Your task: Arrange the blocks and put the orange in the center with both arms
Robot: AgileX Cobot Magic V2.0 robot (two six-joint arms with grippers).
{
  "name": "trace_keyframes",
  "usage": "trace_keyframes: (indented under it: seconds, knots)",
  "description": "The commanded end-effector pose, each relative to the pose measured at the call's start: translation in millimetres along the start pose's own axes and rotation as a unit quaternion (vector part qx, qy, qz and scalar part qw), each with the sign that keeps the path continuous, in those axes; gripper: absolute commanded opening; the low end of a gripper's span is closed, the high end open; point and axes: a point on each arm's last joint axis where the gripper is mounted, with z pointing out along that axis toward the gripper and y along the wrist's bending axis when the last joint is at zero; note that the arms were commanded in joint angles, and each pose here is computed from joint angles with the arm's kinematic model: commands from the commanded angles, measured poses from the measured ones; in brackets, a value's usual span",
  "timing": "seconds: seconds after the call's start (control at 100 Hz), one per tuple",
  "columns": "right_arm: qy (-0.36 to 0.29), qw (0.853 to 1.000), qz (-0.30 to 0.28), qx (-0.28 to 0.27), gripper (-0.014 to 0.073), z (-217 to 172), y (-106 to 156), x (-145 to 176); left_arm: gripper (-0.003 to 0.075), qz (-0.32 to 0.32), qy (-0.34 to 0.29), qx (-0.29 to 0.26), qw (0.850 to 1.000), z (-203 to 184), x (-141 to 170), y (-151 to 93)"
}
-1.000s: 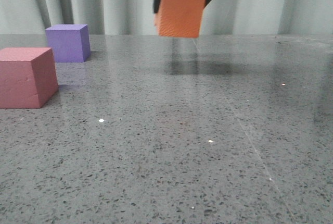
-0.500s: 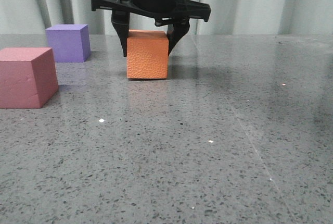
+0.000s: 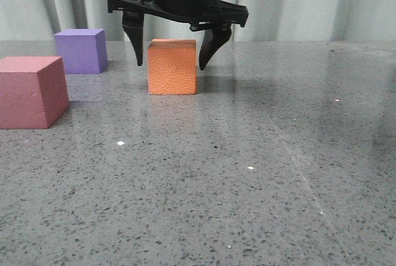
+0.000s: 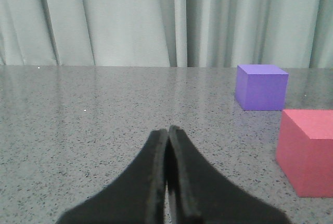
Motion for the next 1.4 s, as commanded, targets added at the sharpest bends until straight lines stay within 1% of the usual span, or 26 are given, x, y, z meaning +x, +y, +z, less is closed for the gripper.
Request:
trace_keyframes:
  seconds: [0.0, 0.15, 0.25, 0.41, 0.5, 0.59, 0.65, 0.71, 0.89, 1.03, 1.11, 1.24, 1.39]
  knots:
    - [-0.064, 0.997, 0.000, -0.030, 0.0640, -39, 3, -18, -0.0019, -0.002, -0.030, 0.006, 1.000, -1, 10, -1]
    - [-0.086, 0.996, -0.002, -0.037, 0.0640, -54, 4, -25, -0.0019, -0.002, -0.030, 0.006, 1.000, -1, 10, -1]
    - [-0.110, 0.993, -0.019, -0.038, 0.0640, -70, 3, -32, -0.0019, -0.002, -0.030, 0.006, 1.000, -1, 10, -1]
    - [-0.147, 0.988, -0.028, -0.036, 0.0640, -99, -8, -42, -0.0019, -0.002, -0.030, 0.006, 1.000, -1, 10, -1]
    - [-0.166, 0.985, -0.034, -0.020, 0.0640, -115, -20, -47, -0.0019, -0.002, -0.030, 0.006, 1.000, -1, 10, -1]
    - [-0.175, 0.983, -0.046, 0.010, 0.0640, -128, -36, -53, -0.0019, -0.002, -0.030, 0.006, 1.000, -1, 10, -1]
    - [-0.175, 0.983, -0.054, 0.029, 0.0640, -135, -47, -55, -0.0019, -0.002, -0.030, 0.006, 1.000, -1, 10, -1]
    - [-0.173, 0.983, -0.049, 0.044, 0.0640, -141, -59, -57, -0.0019, -0.002, -0.030, 0.006, 1.000, -1, 10, -1]
    - [-0.171, 0.981, -0.045, 0.077, 0.0640, -155, -94, -58, -0.0019, -0.002, -0.030, 0.006, 1.000, -1, 10, -1]
    - [-0.167, 0.980, -0.032, 0.099, 0.0640, -161, -127, -47, -0.0019, -0.002, -0.030, 0.006, 1.000, -1, 10, -1]
    - [-0.168, 0.979, -0.022, 0.110, 0.0640, -165, -148, -33, -0.0019, -0.002, -0.030, 0.006, 1.000, -1, 10, -1]
    - [-0.169, 0.978, -0.004, 0.126, 0.0640, -172, -181, -1, -0.0019, -0.002, -0.030, 0.006, 1.000, -1, 10, -1]
    - [-0.169, 0.975, 0.016, 0.144, 0.0635, -182, -210, 41, -0.0019, -0.002, -0.030, 0.006, 1.000, -1, 10, -1]
